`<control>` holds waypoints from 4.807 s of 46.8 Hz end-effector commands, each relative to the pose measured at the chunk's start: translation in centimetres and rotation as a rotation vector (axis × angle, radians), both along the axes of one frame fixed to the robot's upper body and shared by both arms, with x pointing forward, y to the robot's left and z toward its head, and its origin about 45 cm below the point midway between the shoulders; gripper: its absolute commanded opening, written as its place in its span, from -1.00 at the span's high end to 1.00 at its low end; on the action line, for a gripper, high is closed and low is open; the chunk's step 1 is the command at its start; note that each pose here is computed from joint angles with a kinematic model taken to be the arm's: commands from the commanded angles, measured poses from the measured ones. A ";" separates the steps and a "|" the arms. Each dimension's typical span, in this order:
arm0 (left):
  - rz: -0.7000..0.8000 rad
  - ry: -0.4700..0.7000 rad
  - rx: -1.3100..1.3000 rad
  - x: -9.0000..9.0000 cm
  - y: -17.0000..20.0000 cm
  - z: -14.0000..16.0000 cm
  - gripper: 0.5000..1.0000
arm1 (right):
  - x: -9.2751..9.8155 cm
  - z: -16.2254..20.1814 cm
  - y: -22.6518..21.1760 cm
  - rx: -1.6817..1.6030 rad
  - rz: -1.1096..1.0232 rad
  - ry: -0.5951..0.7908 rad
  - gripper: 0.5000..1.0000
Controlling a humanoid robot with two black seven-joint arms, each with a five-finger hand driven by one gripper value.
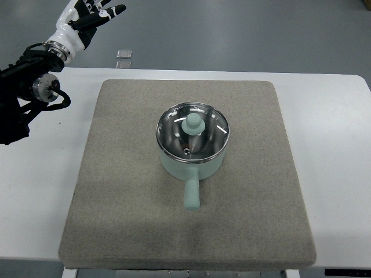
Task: Place lid left of pot with left hand
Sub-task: 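Swing the left hand over the saucepan toward the glass lid, then lower the left hand onto the lid and position fingers around the knob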
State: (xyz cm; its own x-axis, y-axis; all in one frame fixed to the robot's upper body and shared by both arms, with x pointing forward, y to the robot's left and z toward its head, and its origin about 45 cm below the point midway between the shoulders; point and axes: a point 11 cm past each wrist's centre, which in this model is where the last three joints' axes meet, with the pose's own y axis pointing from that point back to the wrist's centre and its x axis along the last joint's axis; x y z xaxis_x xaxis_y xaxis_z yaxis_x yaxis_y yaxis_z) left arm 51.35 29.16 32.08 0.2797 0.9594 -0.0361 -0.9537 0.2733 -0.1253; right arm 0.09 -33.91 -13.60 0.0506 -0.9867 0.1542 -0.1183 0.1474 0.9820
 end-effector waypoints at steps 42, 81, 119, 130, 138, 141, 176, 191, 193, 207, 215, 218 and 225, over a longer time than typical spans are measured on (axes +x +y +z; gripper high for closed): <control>-0.695 -0.252 1.229 -2.5 -10.1 7.0 -0.97 | 0.0 0.0 0.0 0.002 0.000 0.000 -0.69; -1.105 -0.482 1.551 -8.3 -17.3 5.4 -0.97 | 0.0 0.0 0.0 0.000 0.000 0.000 -0.69; -1.196 -0.578 1.717 -9.3 -20.6 4.7 -0.93 | 0.1 0.0 0.0 0.000 0.000 -0.001 -0.69; -1.229 -0.575 1.708 -9.7 -21.1 4.2 -0.95 | 0.0 0.0 0.0 -0.001 0.000 0.000 -0.69; -1.276 -0.541 1.706 -10.1 -20.9 4.0 -0.94 | 0.0 0.0 0.0 0.000 0.001 0.000 -0.69; -1.275 -0.544 1.726 -10.0 -20.8 4.1 -0.93 | 0.0 0.0 0.0 0.000 0.000 0.000 -0.69; -1.261 -0.558 1.804 -9.6 -20.4 4.1 -0.98 | 0.1 0.0 0.0 -0.001 0.000 -0.001 -0.69; -1.266 -0.547 1.796 -9.6 -20.2 3.7 -0.98 | 0.0 0.0 0.0 0.000 0.000 0.000 -0.69; -1.266 -0.546 1.795 -9.6 -20.2 3.6 -0.97 | 0.0 0.0 0.0 0.000 0.000 0.000 -0.69; -1.265 -0.553 1.792 -9.6 -20.4 3.7 -0.89 | 0.0 0.0 0.0 -0.001 0.001 0.000 -0.69; -1.259 -0.552 1.790 -9.5 -20.4 3.7 -0.68 | 0.0 0.0 0.0 0.000 0.000 0.000 -0.69; -1.259 -0.552 1.790 -9.5 -20.4 3.7 -0.57 | 0.0 0.0 0.0 0.000 0.000 0.000 -0.69; -1.252 -0.562 1.784 -9.5 -20.5 4.0 -0.42 | 0.0 0.0 0.0 0.000 0.000 0.000 -0.69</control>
